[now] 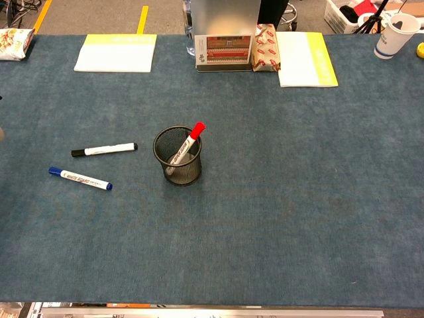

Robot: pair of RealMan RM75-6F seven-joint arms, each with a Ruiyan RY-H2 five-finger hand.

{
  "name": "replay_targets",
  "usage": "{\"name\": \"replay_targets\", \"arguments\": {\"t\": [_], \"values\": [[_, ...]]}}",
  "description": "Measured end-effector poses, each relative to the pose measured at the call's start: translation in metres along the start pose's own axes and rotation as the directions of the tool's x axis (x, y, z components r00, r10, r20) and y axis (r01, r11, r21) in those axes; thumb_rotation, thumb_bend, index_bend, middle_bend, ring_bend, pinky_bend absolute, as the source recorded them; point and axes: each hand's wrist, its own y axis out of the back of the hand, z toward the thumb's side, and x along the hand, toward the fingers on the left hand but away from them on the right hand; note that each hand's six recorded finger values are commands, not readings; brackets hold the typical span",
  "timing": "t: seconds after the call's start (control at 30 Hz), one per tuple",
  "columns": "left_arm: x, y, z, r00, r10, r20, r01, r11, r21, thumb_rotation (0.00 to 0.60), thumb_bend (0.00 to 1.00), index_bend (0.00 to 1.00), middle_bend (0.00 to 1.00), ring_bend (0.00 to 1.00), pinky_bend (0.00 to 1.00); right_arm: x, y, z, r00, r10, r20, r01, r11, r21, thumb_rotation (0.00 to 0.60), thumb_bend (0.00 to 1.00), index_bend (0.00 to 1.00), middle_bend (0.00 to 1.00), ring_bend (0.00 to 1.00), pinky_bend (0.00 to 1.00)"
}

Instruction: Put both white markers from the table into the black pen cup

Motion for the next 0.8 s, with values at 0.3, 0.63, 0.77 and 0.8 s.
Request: {"name": "replay_targets", "arguments": {"t": [0.3, 0.63, 0.77, 0.8], "values": [[0.027, -0.003, 0.021, 0.999, -0.029, -0.026, 0.028, 0.998, -0.049, 0.6, 0.35, 0.45, 0.1, 0.0, 0.11, 0.0, 0.0, 0.0, 1.0, 0.004, 0.001, -0.004, 1.0, 0.0, 0.6, 0.87, 0.57, 0.38, 0.26, 0.16], [0.055, -0.023, 0.055, 0.996, -0.085, 0.026, 0.086, 0.996, -0.034, 0.6, 0.27, 0.45, 0.1, 0.0, 0.11, 0.002, 0.006, -0.002, 1.0, -0.015, 0.009, 0.015, 1.0, -0.006, 0.6, 0.87, 0.57, 0.38, 0.26, 0.16], [0.064, -0.031, 0.065, 0.994, -0.105, 0.043, 0.107, 0.994, -0.038, 0.6, 0.27, 0.45, 0.1, 0.0, 0.11, 0.005, 0.011, -0.001, 0.999, -0.032, 0.011, 0.032, 0.999, -0.005, 0.6, 0.87, 0.57, 0.38, 0.26, 0.16], [0.066, -0.033, 0.067, 0.993, -0.109, 0.047, 0.111, 0.993, -0.036, 0.6, 0.27, 0.45, 0.1, 0.0, 0.11, 0.006, 0.013, -0.001, 0.999, -0.036, 0.011, 0.036, 0.999, -0.004, 0.6, 0.87, 0.57, 0.38, 0.26, 0.16]]}}
